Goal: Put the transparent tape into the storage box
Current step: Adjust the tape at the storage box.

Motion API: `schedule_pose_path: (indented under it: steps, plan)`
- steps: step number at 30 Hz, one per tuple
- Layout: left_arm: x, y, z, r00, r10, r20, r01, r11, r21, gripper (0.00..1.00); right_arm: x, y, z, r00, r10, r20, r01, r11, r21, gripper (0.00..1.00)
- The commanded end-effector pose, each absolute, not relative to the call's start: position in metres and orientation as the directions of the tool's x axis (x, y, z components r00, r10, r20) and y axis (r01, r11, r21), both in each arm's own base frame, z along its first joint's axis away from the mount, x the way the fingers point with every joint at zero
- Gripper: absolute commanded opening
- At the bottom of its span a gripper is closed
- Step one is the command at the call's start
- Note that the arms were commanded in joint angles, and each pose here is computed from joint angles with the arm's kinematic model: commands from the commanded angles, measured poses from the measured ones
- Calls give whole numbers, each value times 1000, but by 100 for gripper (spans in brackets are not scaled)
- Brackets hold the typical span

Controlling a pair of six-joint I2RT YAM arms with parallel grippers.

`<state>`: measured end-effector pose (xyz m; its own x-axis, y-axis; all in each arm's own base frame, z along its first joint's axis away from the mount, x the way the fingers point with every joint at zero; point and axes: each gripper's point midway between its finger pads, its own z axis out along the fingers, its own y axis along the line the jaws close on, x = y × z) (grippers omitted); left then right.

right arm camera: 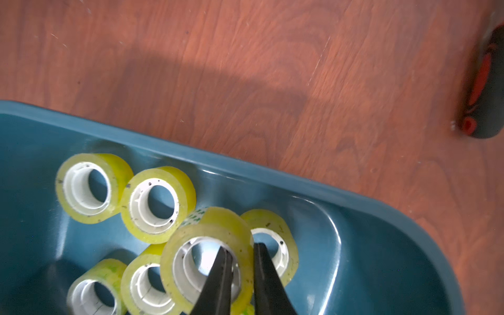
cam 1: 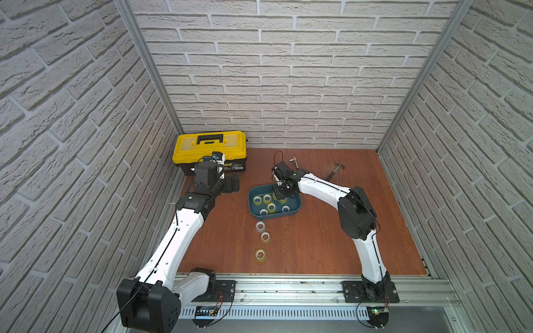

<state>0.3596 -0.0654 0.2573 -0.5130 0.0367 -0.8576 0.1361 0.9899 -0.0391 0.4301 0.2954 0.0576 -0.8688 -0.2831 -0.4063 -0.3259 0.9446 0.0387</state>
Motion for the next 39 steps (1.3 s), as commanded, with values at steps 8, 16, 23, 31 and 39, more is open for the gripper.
schedule_pose_path:
  steps: [8,16,23,31,39]
  plan:
    - [357,-74,266,-473,55,-879,163,986,-26,98,430,283,63,-863,-278,-423,-305,952,-3,8]
    - [356,-78,266,-471,70,-879,174,985,-15,98,425,259,75,-860,-270,-432,-286,958,-29,8]
    - [355,-78,267,-468,76,-881,173,985,-7,98,426,275,98,-845,-246,-476,-309,949,59,8]
    - [355,-78,267,-467,77,-881,175,985,-7,98,436,297,97,-849,-227,-478,-317,941,116,9]
    - [355,-82,266,-469,88,-879,188,982,-2,98,443,308,76,-867,-218,-449,-308,941,138,10]
